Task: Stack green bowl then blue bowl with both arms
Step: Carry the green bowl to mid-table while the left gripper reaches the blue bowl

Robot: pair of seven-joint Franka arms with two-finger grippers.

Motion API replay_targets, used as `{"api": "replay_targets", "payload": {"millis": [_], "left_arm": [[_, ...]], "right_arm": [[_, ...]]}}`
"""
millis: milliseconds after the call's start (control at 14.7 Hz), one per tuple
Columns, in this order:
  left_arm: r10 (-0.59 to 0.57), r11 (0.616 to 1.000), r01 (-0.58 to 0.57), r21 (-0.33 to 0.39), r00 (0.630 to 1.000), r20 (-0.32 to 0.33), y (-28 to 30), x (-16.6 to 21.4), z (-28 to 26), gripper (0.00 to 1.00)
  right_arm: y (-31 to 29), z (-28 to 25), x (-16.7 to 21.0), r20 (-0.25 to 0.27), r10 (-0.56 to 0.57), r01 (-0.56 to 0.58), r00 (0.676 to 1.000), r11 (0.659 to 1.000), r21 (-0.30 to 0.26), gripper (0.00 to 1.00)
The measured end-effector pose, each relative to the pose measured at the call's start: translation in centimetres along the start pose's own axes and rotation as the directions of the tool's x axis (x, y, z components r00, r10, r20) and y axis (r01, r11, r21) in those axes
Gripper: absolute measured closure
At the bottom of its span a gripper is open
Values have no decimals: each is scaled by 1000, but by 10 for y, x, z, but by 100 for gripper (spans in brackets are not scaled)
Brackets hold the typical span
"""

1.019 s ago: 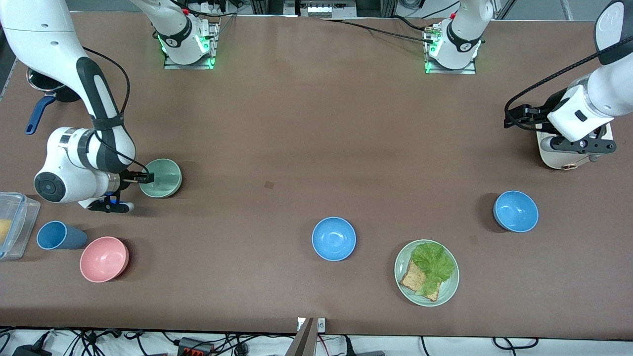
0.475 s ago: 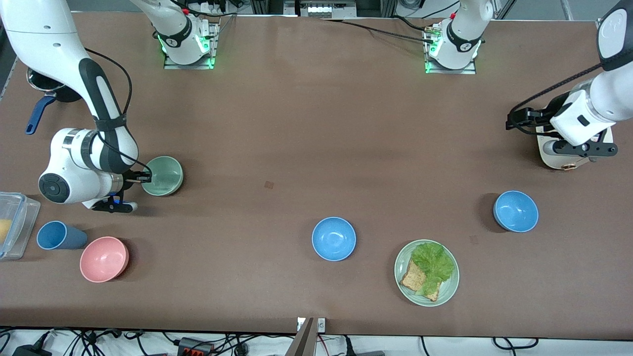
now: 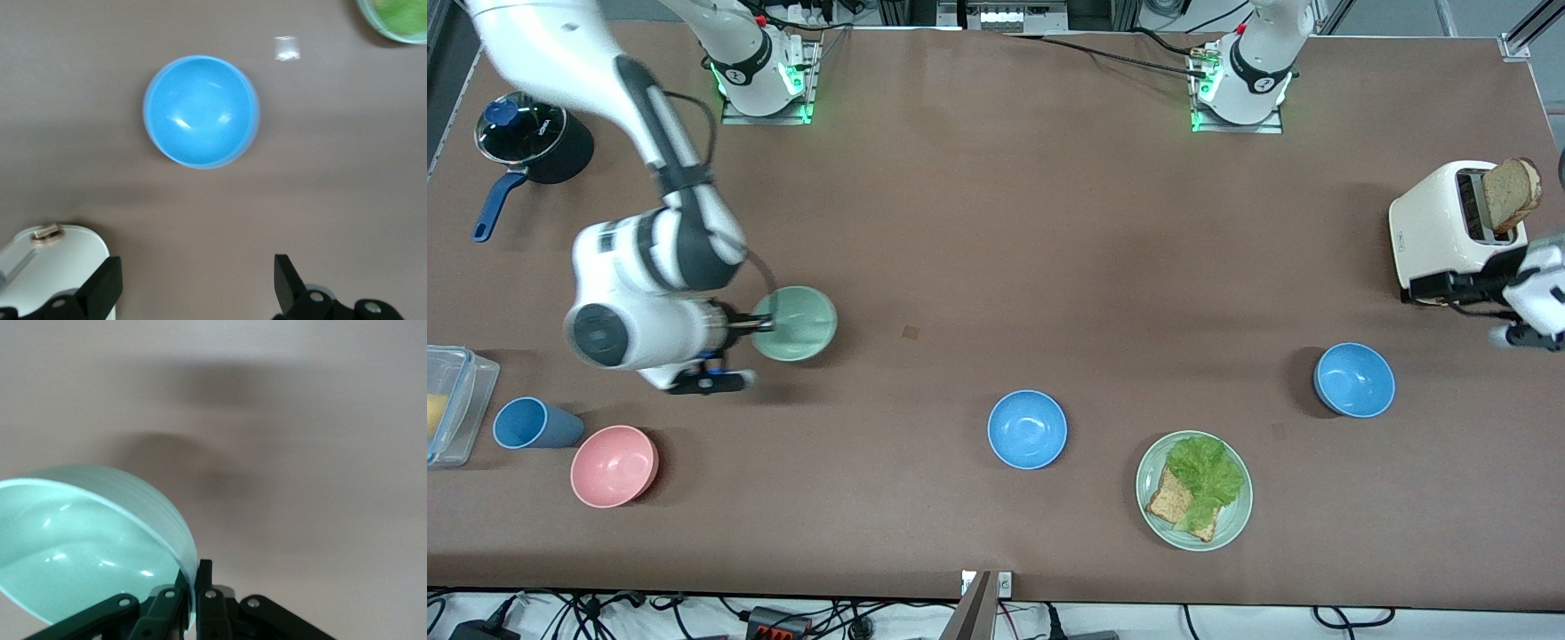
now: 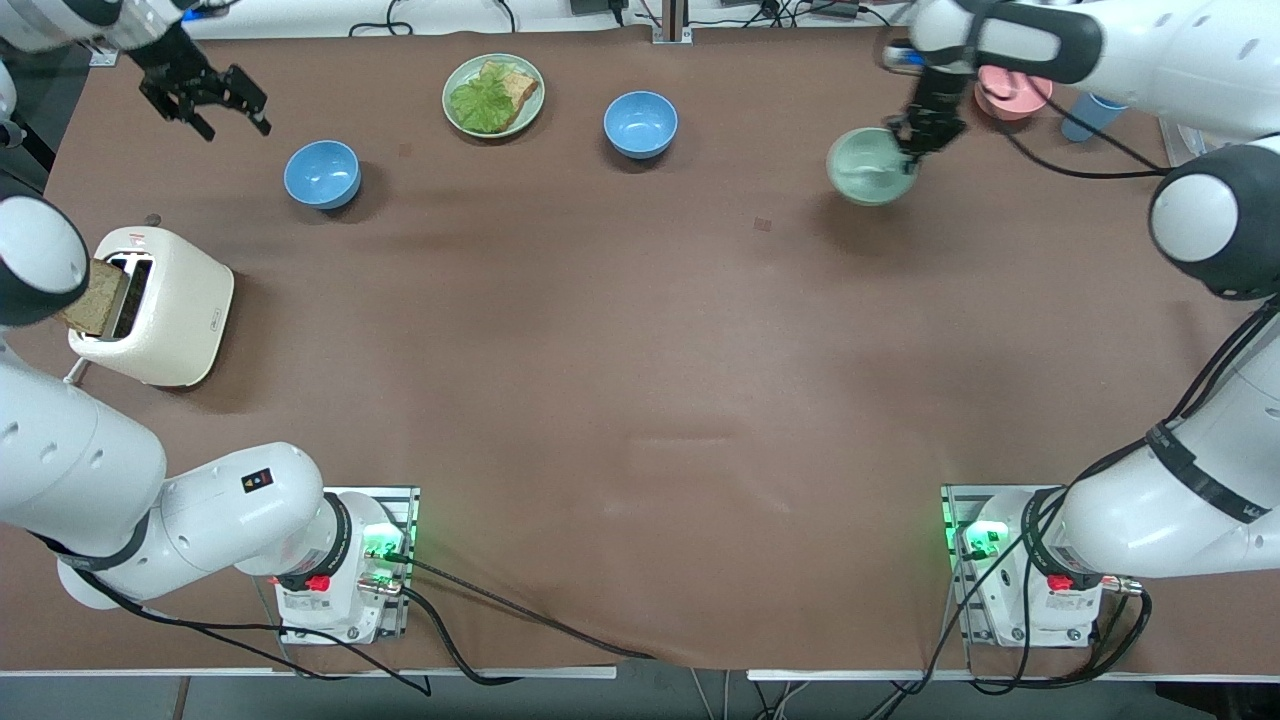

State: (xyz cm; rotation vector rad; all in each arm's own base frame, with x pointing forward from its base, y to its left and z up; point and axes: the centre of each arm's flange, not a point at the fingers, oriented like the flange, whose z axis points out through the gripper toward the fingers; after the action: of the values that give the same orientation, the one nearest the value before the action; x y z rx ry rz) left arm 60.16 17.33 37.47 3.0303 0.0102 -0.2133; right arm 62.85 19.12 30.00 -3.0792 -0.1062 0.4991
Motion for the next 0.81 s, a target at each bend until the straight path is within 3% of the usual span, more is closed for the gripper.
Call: {"api": "replay_targets", "payload": {"millis": [136, 272, 407, 815], "left_arm": [[4, 1000, -3, 31, 1000, -21, -21, 18, 42, 0], [16, 999, -14, 31, 999, -35, -23, 31, 73, 0], [22, 999, -21, 27, 999, -47, -23, 40, 91, 0], [29, 999, -26, 29, 995, -97, -28, 61, 119, 2]], "right_arm": [[-79, 13, -17, 6, 6, -6, 1000, 1000, 25, 95], [-133, 33, -29, 41, 18, -23, 999, 991, 129, 95], [-162, 53, -34, 66, 16, -27, 998, 984, 176, 95], [-248, 111, -68, 77, 73, -82, 994, 990, 114, 95]]}}
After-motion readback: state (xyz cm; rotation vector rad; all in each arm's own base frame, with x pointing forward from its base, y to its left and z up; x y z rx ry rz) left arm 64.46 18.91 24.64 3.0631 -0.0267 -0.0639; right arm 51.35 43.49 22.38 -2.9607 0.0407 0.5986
